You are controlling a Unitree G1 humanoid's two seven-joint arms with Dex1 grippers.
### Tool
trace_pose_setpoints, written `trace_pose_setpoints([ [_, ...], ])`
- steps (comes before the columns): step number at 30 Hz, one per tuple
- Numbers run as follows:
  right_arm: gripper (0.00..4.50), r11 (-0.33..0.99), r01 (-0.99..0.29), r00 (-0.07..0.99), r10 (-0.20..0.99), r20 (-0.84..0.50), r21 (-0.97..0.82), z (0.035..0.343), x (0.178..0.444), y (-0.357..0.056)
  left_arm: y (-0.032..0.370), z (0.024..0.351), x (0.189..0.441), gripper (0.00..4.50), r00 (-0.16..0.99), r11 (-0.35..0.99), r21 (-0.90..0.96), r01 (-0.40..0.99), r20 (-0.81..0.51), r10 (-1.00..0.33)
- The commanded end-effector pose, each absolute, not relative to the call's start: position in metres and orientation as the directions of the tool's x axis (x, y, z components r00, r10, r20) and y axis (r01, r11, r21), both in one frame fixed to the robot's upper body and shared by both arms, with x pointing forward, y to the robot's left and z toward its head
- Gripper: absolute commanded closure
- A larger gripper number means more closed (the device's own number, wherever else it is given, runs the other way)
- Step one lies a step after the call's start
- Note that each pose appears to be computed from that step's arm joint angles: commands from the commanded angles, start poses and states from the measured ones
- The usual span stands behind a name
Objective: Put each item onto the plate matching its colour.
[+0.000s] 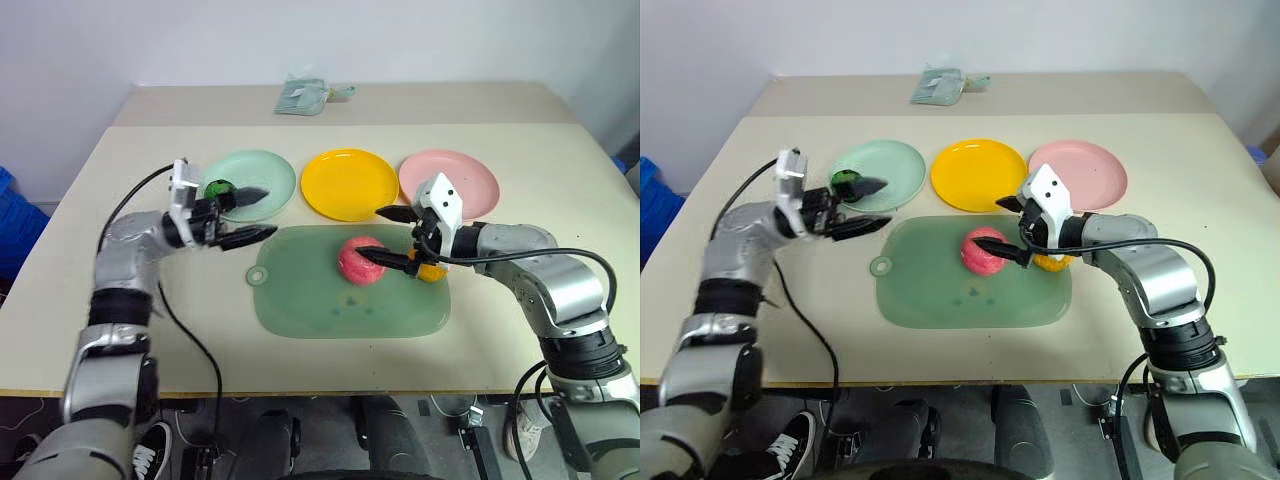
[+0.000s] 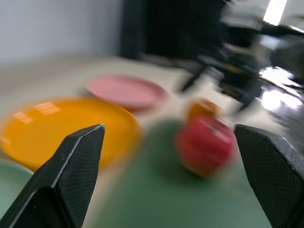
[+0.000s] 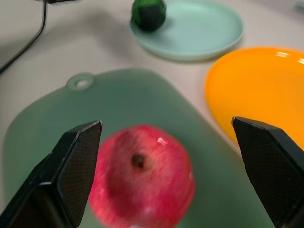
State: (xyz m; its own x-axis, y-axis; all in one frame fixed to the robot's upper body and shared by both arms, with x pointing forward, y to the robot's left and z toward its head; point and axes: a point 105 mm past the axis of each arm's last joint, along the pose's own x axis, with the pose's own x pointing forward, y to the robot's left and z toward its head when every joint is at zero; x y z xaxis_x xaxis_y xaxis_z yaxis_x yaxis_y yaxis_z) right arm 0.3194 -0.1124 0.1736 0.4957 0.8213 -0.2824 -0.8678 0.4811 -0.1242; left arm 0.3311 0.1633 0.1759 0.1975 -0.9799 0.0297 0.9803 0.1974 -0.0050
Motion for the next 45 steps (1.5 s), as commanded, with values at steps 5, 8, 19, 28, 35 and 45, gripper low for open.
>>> trace_pose_setpoints([
  [5,0.00,0.466,-0.860,0.509,0.797,-0.326,-0.206,0.171,0.325,-0.107,0.145,0.184,0.304,0.07,0.095,0.095,-0.010,0.995,-0.001,-0.995],
  [8,0.00,0.454,-0.871,0.490,0.787,-0.374,-0.188,0.159,0.323,-0.109,0.138,0.183,0.302,0.07,0.098,0.098,-0.011,0.995,0.007,-0.995],
  [19,1.35,0.465,-0.854,0.519,0.740,-0.428,-0.232,0.146,0.328,-0.117,0.129,0.187,0.305,0.00,0.129,0.130,0.017,0.991,0.039,-0.991],
  [28,1.35,0.831,-0.493,0.862,0.506,-0.016,-0.257,0.231,0.395,-0.166,0.126,0.196,0.323,0.00,0.234,0.240,0.057,0.969,0.089,-0.968],
  [35,1.35,0.911,-0.162,0.982,0.185,0.024,-0.380,0.228,0.426,-0.227,0.130,0.187,0.327,0.00,0.272,0.281,0.101,0.954,0.090,-0.958],
  [45,0.03,0.938,-0.123,0.989,0.144,0.044,-0.324,0.215,0.431,-0.240,0.133,0.187,0.335,0.00,0.324,0.341,0.172,0.924,0.121,-0.938],
])
